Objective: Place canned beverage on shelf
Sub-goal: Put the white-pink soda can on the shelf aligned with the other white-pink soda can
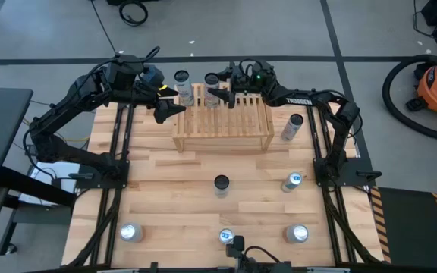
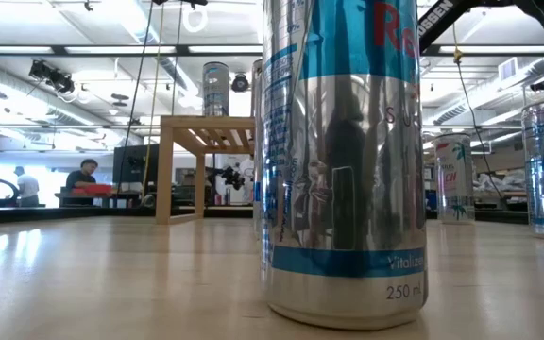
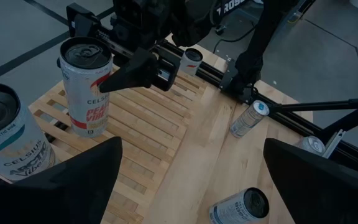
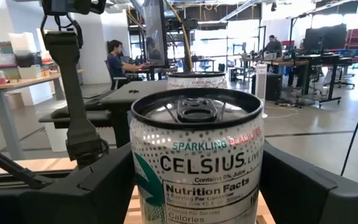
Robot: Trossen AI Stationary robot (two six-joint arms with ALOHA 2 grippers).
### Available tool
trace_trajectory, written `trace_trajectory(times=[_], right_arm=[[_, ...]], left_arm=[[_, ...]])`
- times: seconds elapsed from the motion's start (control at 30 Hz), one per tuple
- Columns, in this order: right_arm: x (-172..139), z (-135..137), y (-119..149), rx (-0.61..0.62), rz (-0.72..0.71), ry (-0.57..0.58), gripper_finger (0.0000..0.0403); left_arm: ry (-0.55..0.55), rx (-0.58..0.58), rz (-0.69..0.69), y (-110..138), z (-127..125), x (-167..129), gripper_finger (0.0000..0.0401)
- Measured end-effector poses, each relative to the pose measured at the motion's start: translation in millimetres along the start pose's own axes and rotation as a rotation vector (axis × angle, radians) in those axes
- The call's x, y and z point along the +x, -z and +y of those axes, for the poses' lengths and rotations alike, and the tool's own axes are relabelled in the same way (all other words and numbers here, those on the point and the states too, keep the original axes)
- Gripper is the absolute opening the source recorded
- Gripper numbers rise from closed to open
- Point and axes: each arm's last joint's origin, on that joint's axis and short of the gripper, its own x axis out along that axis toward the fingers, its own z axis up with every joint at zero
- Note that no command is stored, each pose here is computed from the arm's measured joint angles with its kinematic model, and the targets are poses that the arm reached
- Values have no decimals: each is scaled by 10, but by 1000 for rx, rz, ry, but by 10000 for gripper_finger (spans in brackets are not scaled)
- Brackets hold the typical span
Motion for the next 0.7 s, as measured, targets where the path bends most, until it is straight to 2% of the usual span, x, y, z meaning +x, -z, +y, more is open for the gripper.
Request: trace_trajectory(times=[0.4,0.7], right_arm=[[-2,9,-34,3,-28,-26,351],[-57,-44,-128,21,-100,-36,357]], left_arm=[[0,0,0,1,-1,0,393],[0,0,0,0,0,0,393]])
